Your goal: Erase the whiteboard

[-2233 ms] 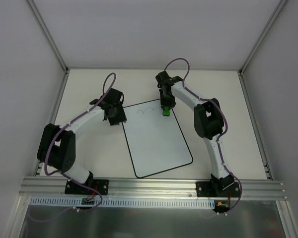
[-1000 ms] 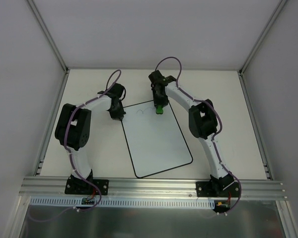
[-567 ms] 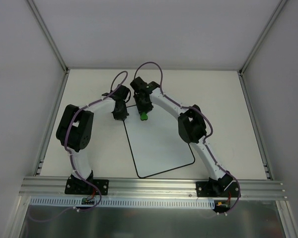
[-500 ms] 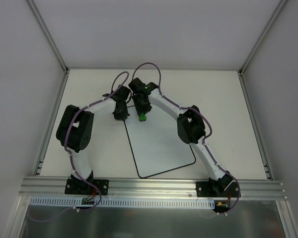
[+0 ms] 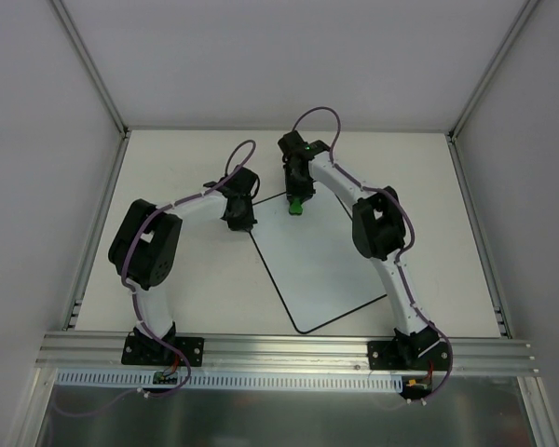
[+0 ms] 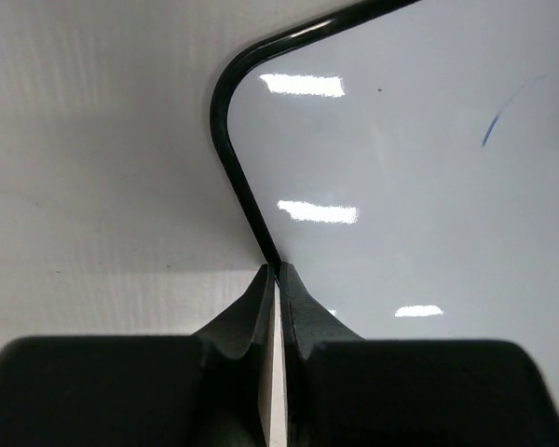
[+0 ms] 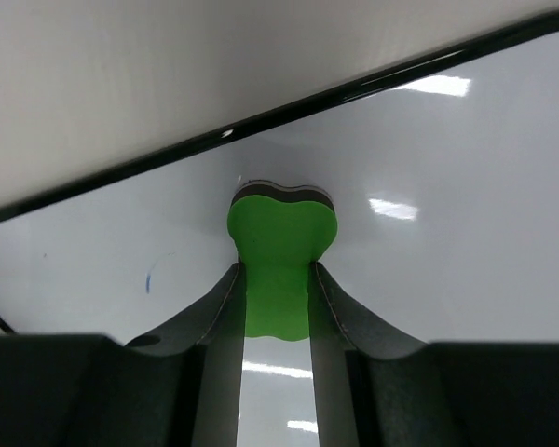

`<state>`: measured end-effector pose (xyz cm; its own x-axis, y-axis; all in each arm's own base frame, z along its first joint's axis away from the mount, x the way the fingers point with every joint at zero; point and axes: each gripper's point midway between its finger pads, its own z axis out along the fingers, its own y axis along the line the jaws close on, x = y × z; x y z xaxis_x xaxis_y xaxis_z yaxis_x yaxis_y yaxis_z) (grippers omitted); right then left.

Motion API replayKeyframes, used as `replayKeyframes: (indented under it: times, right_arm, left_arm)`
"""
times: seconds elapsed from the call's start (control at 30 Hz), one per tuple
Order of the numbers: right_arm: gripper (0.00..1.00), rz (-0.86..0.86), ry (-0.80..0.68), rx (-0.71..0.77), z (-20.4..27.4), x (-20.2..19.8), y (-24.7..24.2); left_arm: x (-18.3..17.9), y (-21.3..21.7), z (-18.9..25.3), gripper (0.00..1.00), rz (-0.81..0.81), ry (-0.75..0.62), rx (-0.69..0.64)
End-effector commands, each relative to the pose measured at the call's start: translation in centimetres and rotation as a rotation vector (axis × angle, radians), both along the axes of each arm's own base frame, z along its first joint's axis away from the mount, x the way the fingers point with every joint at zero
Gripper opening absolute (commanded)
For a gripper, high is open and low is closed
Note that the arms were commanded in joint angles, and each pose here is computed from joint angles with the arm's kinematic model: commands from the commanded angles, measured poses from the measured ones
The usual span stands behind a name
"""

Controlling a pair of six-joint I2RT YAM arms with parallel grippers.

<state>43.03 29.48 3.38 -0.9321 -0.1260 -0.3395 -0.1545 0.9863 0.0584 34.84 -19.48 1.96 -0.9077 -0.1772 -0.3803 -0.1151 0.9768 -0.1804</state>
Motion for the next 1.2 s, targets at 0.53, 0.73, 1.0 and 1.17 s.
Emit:
replayKeyframes:
  times: [0.53, 0.73, 1.0, 1.17]
  right_arm:
    - [0.0, 0.202, 0.088, -0.038, -2.3, -5.3, 4.9]
    - [0.0, 0.245, 0.098, -0.044, -2.0, -6.2, 5.0]
    - [0.0, 0.159, 0.078, -0.041, -0.7, -5.9, 1.4]
    - [0.0, -0.047, 0.079, -0.119, -1.6, -5.1, -7.1]
  left_arm:
    - [-3.9, -2.0, -1.8, 0.0, -0.064, 0.137, -0.016]
    - [-3.9, -1.9, -1.5, 0.0, -0.059, 0.13, -0.019]
    - [-3.8, -1.6, -0.9, 0.0, -0.045, 0.107, -0.014]
    - [-3.8, -0.8, -0.8, 0.0, -0.025, 0.099, -0.002]
